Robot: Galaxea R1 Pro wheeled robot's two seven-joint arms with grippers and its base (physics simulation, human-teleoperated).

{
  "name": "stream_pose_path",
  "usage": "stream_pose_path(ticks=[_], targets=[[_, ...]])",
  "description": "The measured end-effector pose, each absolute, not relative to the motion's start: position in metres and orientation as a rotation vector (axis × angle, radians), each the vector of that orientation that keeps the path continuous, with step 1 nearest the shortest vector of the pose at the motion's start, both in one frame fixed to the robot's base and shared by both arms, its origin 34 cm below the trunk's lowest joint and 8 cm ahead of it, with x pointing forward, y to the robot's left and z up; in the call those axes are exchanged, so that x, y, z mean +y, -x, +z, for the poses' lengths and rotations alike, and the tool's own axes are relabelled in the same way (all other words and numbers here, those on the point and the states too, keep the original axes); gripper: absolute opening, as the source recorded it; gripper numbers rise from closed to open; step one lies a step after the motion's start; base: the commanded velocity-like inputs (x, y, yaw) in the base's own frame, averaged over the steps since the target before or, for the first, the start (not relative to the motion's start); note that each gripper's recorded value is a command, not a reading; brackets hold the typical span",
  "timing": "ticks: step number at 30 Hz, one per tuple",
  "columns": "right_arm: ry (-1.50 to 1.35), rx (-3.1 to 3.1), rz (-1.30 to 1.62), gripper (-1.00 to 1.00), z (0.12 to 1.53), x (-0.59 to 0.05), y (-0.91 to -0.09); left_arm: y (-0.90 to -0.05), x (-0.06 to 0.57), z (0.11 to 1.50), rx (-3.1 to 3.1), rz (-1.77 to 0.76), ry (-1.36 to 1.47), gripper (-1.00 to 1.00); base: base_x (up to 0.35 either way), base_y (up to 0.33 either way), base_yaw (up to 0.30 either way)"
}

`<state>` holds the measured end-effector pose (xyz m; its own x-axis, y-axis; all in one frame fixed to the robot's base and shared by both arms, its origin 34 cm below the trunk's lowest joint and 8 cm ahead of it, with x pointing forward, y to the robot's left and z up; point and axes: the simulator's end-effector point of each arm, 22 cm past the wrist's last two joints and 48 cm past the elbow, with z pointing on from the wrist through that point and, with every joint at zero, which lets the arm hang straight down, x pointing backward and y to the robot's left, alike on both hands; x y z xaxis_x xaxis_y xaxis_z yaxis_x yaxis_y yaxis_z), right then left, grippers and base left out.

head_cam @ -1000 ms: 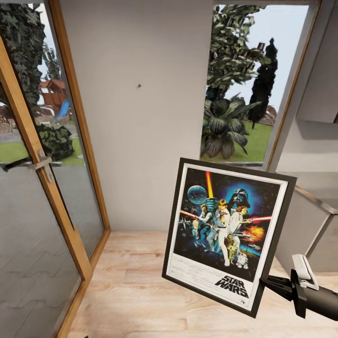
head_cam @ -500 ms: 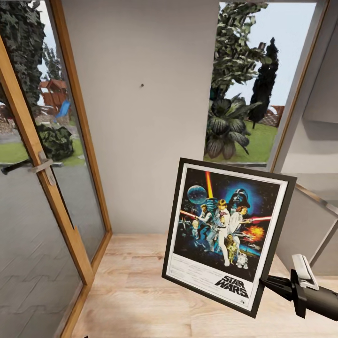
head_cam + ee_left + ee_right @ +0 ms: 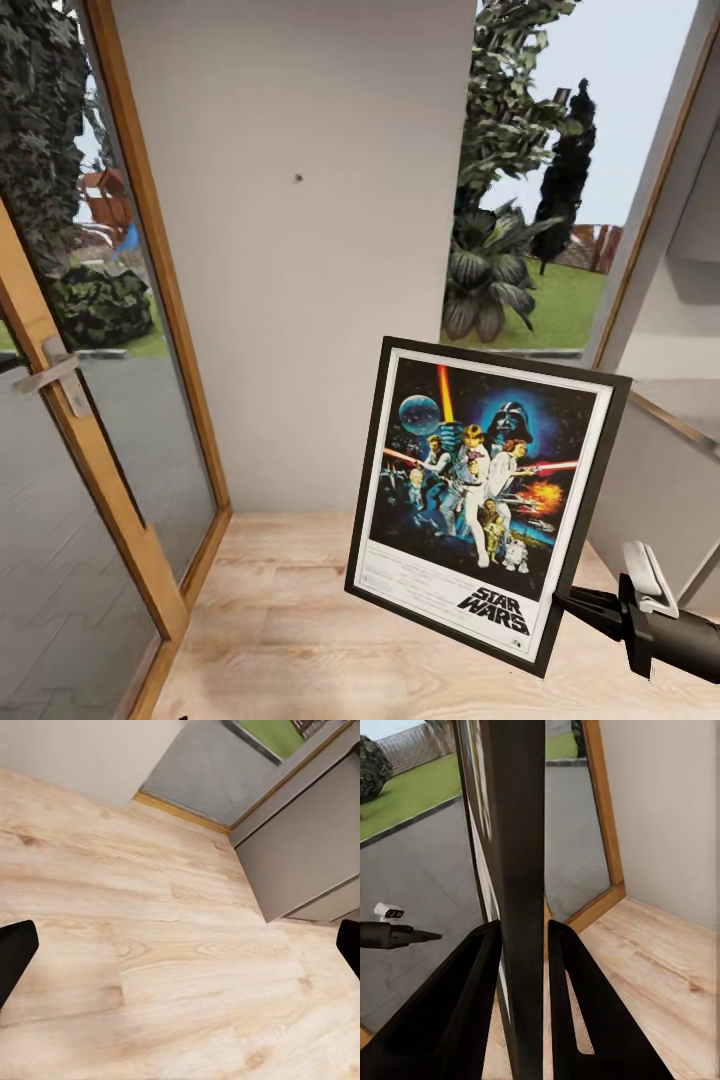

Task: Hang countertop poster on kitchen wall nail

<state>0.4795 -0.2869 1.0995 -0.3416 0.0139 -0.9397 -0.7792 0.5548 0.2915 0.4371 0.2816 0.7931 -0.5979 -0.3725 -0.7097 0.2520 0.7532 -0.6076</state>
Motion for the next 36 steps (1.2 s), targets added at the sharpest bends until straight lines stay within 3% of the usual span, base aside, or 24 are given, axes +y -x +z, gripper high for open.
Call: stream_pose_path(ticks=[15,36], targets=[[0.640,1.735,0.939,-1.00,1.100,-0.287,-0.480,-0.437,0.281,0.793,2.037,-0.865,0.091,1.00,0.323,0.000,0.000],[0.644,1.643,1.111,-1.00,1.151,-0.239,-0.515,-0.437,0.281,0.793,2.038,-0.866,0.091,1.00,0.017,0.000,0.000]])
